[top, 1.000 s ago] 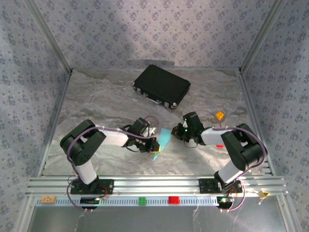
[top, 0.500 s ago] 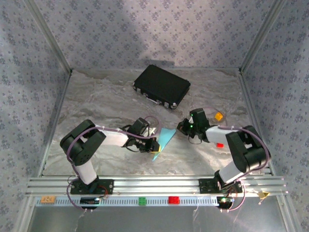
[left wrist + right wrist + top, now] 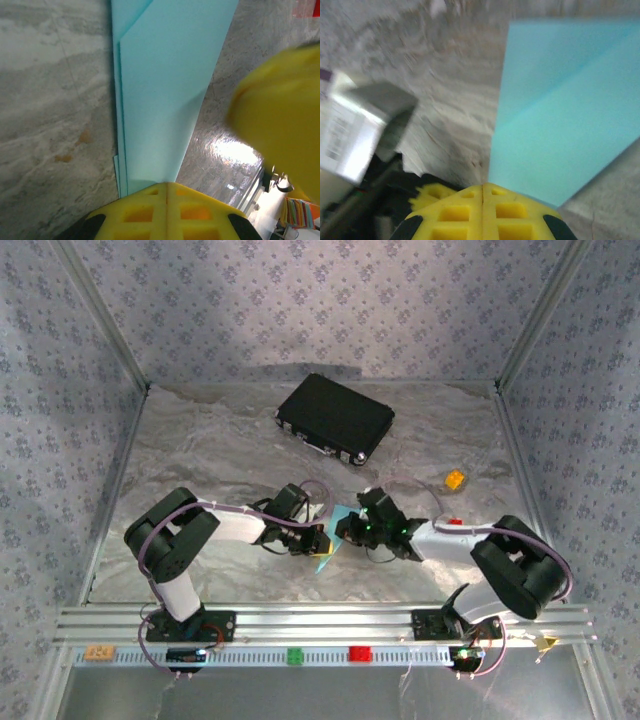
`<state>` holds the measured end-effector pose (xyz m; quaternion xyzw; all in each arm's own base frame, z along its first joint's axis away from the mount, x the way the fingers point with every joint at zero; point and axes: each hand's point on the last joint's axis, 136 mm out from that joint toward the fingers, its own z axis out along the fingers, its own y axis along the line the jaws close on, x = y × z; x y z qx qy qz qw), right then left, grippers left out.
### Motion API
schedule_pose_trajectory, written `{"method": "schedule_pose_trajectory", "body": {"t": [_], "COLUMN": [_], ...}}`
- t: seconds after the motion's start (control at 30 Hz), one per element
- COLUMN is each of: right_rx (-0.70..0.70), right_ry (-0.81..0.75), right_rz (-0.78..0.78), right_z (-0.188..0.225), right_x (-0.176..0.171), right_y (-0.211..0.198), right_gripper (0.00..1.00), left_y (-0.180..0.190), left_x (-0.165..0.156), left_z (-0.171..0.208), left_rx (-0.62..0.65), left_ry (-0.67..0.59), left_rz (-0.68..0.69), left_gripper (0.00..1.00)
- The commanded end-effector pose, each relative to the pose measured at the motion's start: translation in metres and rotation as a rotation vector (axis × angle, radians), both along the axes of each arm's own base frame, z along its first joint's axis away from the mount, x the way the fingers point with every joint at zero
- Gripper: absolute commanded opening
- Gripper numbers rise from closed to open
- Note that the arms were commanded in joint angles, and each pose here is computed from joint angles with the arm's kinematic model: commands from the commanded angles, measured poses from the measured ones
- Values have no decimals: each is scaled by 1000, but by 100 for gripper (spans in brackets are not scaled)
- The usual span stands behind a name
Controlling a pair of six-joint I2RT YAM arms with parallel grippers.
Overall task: Fold a paper plane with a square sheet of paper (pick it up from the middle)
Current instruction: Fold the wing for the fifth time at the center of the table.
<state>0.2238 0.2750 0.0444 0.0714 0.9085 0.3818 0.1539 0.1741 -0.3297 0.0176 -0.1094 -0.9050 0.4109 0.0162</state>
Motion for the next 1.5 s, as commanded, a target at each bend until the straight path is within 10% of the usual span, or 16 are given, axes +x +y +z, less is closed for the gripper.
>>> {"method": "schedule_pose_trajectory", "body": {"t": [0.0, 0.6, 1.47], "right_rx": [-6, -61, 52], "right_ry": [23, 100, -1], "right_rz": [-36, -104, -43], "right_z": [-11, -51, -7], "right_x": [-6, -20, 18], "right_y": [4, -16, -1], "right_gripper": [4, 3, 4], "left_y": [20, 21, 20], "left_x": [-20, -20, -19], "left_z": [-25, -25, -19], "left_rx": [105, 107, 98], "left_ry": [66, 64, 51], "left_rz": [-1, -1, -7], "left_gripper": [0, 0, 0]}}
